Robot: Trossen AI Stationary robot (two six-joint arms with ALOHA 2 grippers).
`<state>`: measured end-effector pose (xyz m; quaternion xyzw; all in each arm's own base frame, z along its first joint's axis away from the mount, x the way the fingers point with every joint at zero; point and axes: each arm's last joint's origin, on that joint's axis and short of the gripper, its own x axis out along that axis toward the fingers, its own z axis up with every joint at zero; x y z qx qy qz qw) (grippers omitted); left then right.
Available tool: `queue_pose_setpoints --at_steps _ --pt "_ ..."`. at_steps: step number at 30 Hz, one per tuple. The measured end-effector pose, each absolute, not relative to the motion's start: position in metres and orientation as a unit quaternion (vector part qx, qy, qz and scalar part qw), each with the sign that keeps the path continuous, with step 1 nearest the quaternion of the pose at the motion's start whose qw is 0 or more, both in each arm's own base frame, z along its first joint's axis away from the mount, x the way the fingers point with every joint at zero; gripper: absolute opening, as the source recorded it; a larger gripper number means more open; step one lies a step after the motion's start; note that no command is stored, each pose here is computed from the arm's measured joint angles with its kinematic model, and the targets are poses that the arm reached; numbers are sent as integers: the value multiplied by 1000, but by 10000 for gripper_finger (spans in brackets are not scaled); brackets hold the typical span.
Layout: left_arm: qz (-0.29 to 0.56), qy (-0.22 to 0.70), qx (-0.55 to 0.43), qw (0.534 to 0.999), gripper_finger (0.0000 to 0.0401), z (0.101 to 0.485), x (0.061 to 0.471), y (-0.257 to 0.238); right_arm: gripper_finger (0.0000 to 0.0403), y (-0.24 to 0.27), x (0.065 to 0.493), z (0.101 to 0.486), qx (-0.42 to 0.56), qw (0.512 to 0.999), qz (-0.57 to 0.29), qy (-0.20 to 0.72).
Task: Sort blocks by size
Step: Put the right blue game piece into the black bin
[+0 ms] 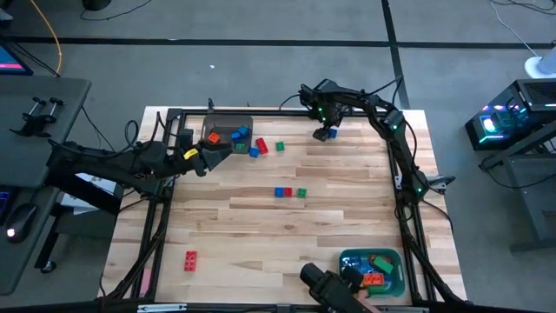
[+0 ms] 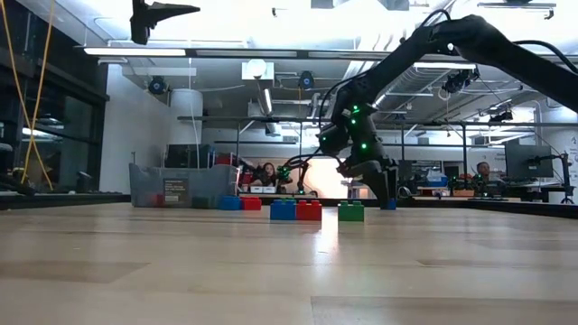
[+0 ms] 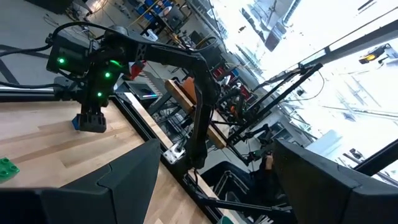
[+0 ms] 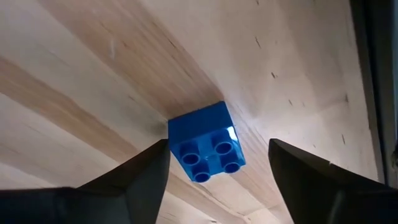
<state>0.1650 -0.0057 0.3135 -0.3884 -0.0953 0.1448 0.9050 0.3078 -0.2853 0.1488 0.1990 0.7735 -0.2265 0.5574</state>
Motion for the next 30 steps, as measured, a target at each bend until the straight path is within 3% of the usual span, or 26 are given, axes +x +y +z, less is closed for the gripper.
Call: queue_pose_setpoints --at_steps 15,30 --pt "125 -87 -390 908 295 313 165 -7 206 -285 308 149 207 554 -238 770" --pt "116 -84 -394 908 295 313 166 -7 66 -281 305 153 196 539 -229 786"
